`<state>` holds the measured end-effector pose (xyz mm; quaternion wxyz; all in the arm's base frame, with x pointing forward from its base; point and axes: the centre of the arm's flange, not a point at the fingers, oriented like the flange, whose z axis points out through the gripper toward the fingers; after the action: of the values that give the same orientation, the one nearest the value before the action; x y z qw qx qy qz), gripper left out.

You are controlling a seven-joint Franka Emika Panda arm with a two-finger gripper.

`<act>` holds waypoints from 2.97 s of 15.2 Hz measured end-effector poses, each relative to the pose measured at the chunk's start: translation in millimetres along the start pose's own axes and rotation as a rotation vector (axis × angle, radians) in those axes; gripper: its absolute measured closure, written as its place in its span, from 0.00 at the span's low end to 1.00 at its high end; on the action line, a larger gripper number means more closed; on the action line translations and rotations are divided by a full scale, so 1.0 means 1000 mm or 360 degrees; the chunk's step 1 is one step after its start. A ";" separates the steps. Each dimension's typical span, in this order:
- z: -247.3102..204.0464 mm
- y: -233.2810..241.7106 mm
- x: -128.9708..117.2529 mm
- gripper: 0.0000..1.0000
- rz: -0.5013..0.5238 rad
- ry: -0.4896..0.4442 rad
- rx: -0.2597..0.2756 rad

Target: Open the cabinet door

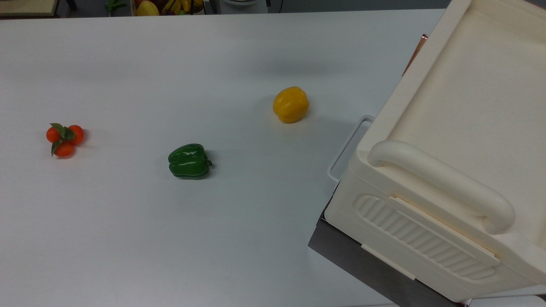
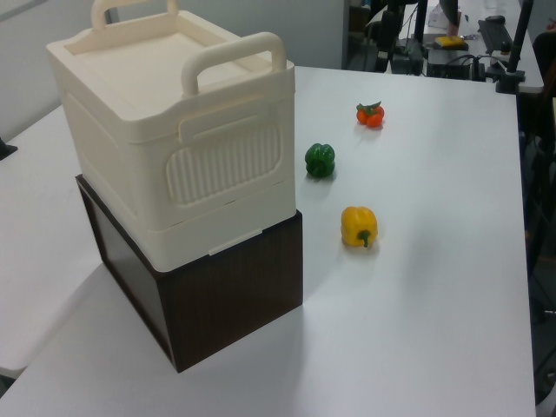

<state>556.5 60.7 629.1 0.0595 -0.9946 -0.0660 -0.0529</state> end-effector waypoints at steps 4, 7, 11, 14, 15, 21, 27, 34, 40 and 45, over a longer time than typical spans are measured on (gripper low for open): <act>-0.001 0.001 0.000 0.00 -0.0124 0.0002 0.0000; -0.001 0.003 0.000 0.00 -0.0469 0.0003 0.0000; -0.002 -0.011 0.001 0.00 -0.0820 0.0044 0.0084; -0.008 -0.052 0.006 0.06 -0.0968 0.0141 0.0138; -0.010 -0.070 0.006 0.19 -0.1015 0.0172 0.0137; 0.003 -0.147 0.016 0.52 -0.1235 0.0338 0.0151; 0.025 -0.193 0.031 0.62 -0.1352 0.0510 0.0179; 0.047 -0.218 0.048 0.62 -0.1366 0.0689 0.0214; 0.051 -0.230 0.049 0.78 -0.1347 0.0737 0.0237; 0.052 -0.229 0.050 0.86 -0.1316 0.0737 0.0246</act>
<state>579.3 298.6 609.3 0.1204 -0.8396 -0.4450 -0.2872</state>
